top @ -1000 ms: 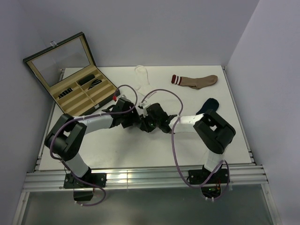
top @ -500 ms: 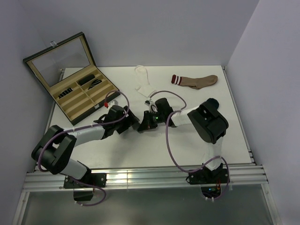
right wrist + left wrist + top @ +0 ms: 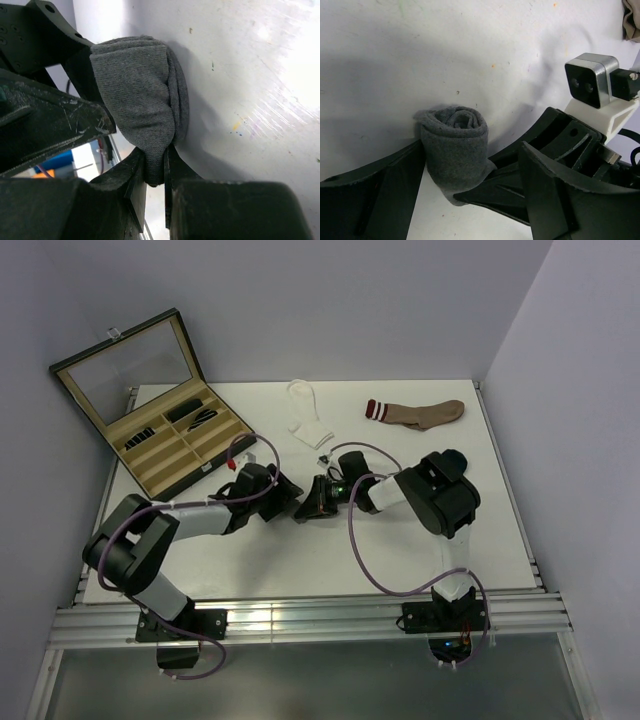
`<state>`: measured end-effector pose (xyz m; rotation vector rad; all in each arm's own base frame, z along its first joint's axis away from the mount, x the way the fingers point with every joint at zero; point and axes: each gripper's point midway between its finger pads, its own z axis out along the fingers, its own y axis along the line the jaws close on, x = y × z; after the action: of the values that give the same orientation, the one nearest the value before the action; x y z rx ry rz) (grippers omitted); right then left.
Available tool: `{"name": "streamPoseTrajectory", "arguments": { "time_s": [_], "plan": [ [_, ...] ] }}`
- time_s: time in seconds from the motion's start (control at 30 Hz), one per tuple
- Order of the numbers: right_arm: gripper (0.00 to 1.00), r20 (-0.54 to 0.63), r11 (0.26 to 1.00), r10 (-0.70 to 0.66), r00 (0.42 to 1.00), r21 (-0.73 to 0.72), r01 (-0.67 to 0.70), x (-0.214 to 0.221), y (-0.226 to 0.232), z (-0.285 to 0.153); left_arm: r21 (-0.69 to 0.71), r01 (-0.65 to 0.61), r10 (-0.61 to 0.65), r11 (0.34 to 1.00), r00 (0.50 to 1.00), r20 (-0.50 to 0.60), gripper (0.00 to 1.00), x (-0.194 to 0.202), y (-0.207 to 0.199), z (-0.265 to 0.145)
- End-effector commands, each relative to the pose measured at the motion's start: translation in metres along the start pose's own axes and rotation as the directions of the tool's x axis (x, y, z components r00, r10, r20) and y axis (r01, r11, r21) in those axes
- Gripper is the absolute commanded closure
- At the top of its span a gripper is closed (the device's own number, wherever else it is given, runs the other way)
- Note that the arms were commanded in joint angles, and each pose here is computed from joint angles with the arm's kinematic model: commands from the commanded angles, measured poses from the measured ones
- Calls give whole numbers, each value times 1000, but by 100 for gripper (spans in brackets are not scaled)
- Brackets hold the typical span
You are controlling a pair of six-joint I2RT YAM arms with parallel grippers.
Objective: Roll the socks
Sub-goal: Roll the sock at the center of the board, then pick up the sock at the center of the board.
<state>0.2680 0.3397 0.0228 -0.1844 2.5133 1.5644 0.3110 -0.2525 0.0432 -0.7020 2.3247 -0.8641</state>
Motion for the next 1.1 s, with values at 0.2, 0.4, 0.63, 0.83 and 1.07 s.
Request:
{"name": "streamPoseTrajectory", "arguments": {
  "time_s": [0.2, 0.4, 0.63, 0.83, 1.07],
  "plan": [
    [99, 23, 989, 145, 989, 3, -145, 2, -13, 5, -189, -13, 3, 982, 998, -57, 44, 27, 40, 12],
    [90, 39, 989, 147, 988, -12, -147, 0, -9, 2, -252, -25, 15, 967, 999, -44, 86, 26, 51, 13],
    [51, 116, 997, -5, 993, 72, -3, -12, 9, -27, -326, -112, 106, 939, 994, -36, 100, 14, 56, 13],
    [37, 212, 934, -187, 959, 340, 107, -29, 12, -82, -379, -234, 247, 895, 969, -13, 100, -12, 48, 11],
    [32, 272, 822, -360, 892, 545, 165, -37, 27, -153, -381, -394, 434, 836, 901, 22, 100, -52, 13, 5]
  ]
}}
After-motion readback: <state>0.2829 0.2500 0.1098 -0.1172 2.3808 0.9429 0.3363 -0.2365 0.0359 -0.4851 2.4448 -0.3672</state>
